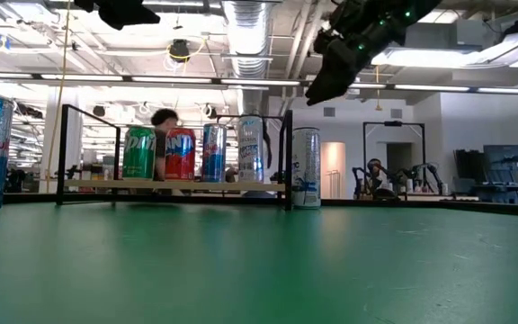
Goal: Place canned beverage on shelf
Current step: Put the white blue soda can on the shelf aligned with the other white blue soda can
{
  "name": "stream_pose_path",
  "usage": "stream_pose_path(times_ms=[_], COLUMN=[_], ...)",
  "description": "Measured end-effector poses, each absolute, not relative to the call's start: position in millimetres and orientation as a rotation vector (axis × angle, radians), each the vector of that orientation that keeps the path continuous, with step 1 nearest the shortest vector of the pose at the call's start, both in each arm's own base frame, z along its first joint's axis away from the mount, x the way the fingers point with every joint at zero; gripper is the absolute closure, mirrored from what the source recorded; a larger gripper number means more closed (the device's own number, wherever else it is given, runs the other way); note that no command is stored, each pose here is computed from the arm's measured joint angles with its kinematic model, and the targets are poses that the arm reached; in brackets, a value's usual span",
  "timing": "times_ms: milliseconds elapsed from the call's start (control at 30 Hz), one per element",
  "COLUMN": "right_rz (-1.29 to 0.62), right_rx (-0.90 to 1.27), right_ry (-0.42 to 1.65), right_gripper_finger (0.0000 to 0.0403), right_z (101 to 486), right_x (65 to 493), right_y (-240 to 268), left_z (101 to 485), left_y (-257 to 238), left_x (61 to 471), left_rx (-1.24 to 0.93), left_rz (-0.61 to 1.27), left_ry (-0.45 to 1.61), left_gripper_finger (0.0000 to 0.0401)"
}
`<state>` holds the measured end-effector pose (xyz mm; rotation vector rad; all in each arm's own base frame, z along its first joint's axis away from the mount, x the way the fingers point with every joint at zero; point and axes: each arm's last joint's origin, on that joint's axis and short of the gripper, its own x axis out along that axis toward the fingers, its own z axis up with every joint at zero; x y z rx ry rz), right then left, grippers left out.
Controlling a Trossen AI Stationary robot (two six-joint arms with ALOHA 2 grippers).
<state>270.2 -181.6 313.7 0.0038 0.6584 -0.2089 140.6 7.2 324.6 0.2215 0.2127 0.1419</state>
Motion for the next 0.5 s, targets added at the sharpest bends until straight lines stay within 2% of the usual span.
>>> stream_pose_path(times_ms=[267, 500], right_rz=[-0.202, -0.217], right_rx=[0.019, 0.041], right_ry=[0.704, 0.764], right_gripper_finger=[0.004, 0.0038], right_z=[291, 269], right_x=[279, 288], right_y=[-198, -209], left_z=[321, 318], left_y=[7, 7], left_x=[146, 147], left_rx=[0.244, 0.242], left_rz=[0.129, 0.127], left_ry=[0.249, 0.273], left_gripper_finger=[0.0074, 0.0074])
